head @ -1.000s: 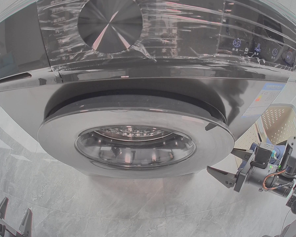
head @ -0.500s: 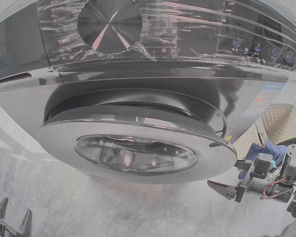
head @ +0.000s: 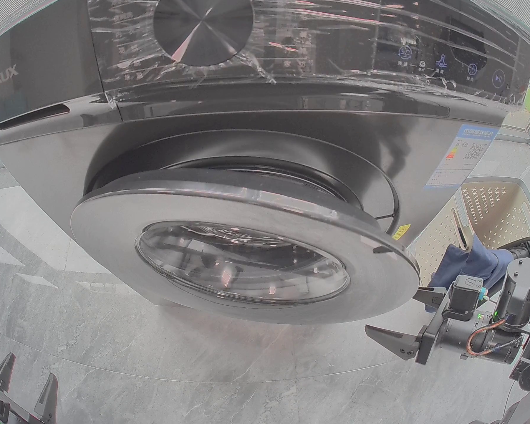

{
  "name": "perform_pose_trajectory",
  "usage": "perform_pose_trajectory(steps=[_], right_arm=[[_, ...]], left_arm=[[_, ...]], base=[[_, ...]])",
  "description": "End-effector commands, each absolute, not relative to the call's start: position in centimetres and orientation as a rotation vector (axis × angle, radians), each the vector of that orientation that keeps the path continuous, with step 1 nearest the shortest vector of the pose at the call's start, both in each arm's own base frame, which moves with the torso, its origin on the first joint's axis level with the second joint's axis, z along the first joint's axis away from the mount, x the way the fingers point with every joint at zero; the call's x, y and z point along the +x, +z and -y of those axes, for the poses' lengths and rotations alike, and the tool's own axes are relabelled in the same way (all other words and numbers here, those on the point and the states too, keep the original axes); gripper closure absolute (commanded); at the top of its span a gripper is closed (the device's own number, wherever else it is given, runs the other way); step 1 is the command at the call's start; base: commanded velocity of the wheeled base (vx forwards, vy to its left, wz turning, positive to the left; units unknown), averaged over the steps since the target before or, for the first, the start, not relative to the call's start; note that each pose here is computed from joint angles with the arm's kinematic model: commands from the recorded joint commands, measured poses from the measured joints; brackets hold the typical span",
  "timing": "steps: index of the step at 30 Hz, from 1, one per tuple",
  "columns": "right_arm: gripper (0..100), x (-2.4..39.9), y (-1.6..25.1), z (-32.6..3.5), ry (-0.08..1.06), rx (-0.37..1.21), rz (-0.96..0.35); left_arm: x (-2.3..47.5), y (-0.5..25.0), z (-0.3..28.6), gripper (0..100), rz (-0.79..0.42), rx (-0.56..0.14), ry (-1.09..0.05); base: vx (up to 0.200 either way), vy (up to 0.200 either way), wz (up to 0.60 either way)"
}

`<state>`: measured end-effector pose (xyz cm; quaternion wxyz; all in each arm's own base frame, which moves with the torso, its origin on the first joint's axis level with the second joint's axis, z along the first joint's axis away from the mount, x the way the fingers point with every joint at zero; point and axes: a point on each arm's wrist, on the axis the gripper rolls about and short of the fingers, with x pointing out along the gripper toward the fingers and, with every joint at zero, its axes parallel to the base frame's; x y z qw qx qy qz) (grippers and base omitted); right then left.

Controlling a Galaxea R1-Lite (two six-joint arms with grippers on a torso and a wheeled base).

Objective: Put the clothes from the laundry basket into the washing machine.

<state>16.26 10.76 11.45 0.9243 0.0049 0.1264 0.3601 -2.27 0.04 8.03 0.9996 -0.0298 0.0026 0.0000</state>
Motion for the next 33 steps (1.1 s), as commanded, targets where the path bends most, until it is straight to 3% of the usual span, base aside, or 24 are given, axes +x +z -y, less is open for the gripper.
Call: perform_pose_trajectory(steps=[1,9,15,21,33], right_arm=[[0,15.8,11.3,-10.7,0.749,0.009,-0.266],[0,16.9,11.7,-11.1,0.729,0.017,-0.245],[0,16.7,11.1,-11.2,0.741,0.010,-0.275],[0,15.9,10.7,-11.2,0.759,0.002,-0.296],[0,18.1,12.4,-11.7,0.703,0.038,-0.216]], left_arm=[[-2.3,7.6,0.0,0,-0.008,-0.060,0.000],[-2.3,7.6,0.0,0,-0.008,-0.060,0.000],[-2.3,7.6,0.0,0,-0.008,-0.060,0.000],[-2.3,7.6,0.0,0,-0.008,-0.060,0.000],[-2.3,7.6,0.0,0,-0.006,-0.060,-0.001]], base=[[0.000,0.000,0.00],[0.000,0.000,0.00],[-0.200,0.000,0.00],[0.000,0.000,0.00],[0.000,0.000,0.00]])
